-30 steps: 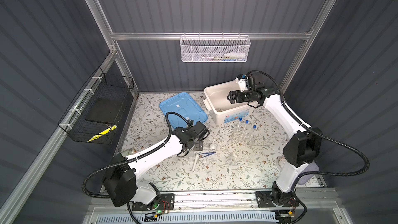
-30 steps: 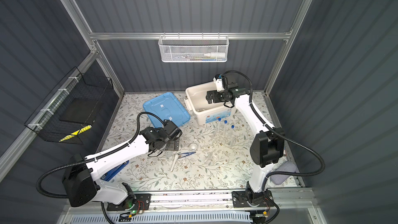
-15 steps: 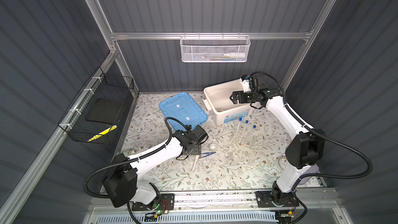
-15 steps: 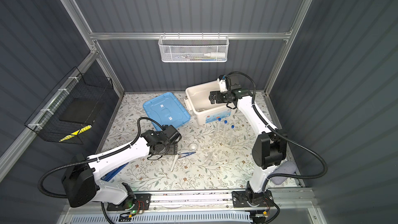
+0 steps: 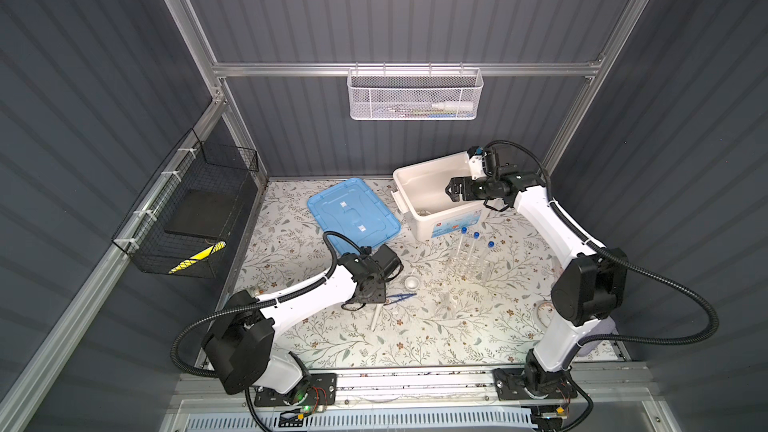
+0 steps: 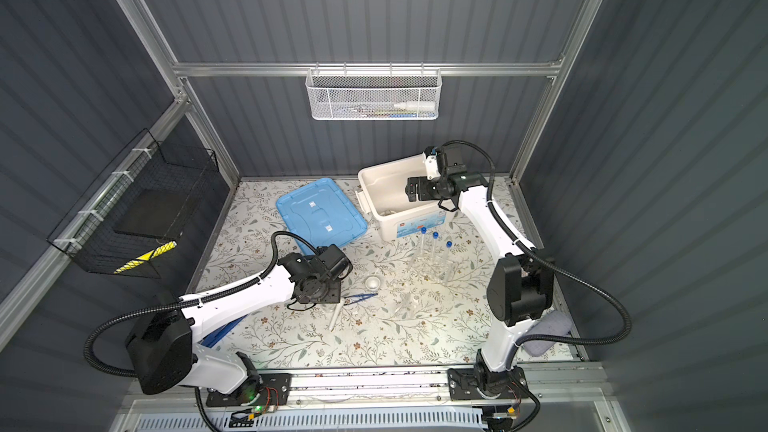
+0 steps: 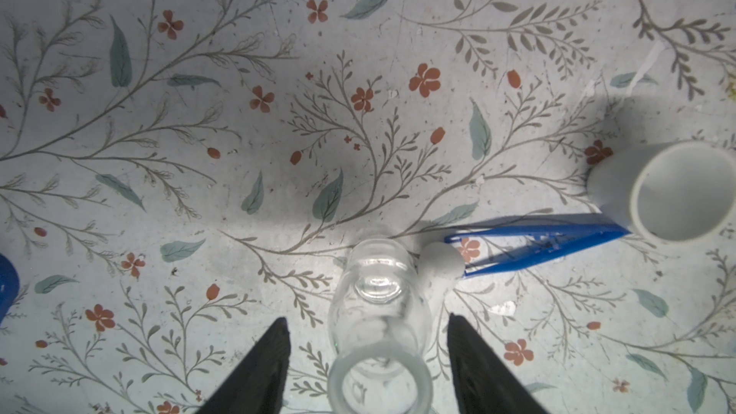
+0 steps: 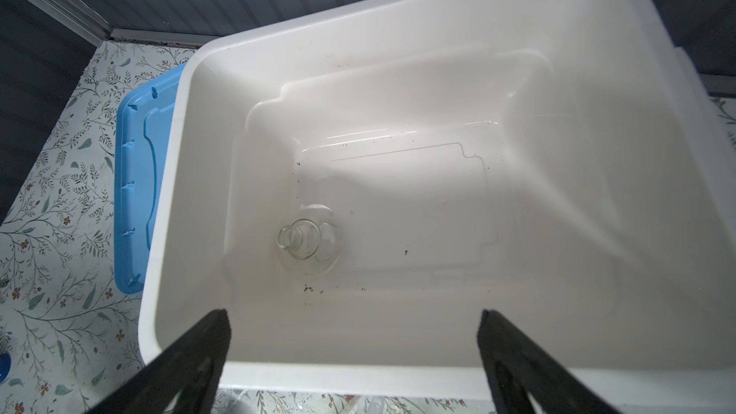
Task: Organize the chemistry lab equipment
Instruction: 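Grasp the small glass jar with the left gripper while the right gripper rises, then lift the glass jar with the left gripper and carry it toward the white bin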
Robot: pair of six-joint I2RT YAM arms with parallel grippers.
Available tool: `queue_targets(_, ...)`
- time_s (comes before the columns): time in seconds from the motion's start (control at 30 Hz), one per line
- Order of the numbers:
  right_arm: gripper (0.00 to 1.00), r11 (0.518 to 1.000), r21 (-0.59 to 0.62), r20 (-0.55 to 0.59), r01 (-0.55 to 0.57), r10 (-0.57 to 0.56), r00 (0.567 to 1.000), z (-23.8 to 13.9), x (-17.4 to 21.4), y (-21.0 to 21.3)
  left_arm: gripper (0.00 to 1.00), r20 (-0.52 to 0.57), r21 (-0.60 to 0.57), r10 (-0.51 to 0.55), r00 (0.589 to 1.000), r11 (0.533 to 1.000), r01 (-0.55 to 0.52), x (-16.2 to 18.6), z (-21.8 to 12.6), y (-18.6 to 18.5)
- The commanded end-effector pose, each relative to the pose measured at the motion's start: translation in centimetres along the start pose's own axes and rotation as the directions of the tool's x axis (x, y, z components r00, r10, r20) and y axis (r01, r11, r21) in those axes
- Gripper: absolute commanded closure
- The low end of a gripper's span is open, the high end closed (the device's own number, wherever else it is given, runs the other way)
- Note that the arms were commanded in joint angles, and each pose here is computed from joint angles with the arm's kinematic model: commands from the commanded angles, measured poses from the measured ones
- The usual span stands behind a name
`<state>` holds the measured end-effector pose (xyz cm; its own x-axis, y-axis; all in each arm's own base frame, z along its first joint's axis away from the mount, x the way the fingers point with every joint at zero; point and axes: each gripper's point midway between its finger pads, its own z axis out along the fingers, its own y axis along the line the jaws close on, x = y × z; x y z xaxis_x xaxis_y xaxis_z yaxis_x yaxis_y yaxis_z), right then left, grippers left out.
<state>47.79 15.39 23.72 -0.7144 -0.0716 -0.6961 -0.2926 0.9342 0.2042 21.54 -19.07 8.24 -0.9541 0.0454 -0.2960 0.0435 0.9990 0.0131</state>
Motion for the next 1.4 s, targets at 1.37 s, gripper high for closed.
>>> queue_targets(1.37, 0.01, 0.999, 0.036, 0.016, -0.015, 0.014, 1.000, -1.5, 0.7, -0.9, 0.68, 0.046, -0.022, 0.065, 0.997, 0.998, -0.064, -2.0, -1.4, -0.6)
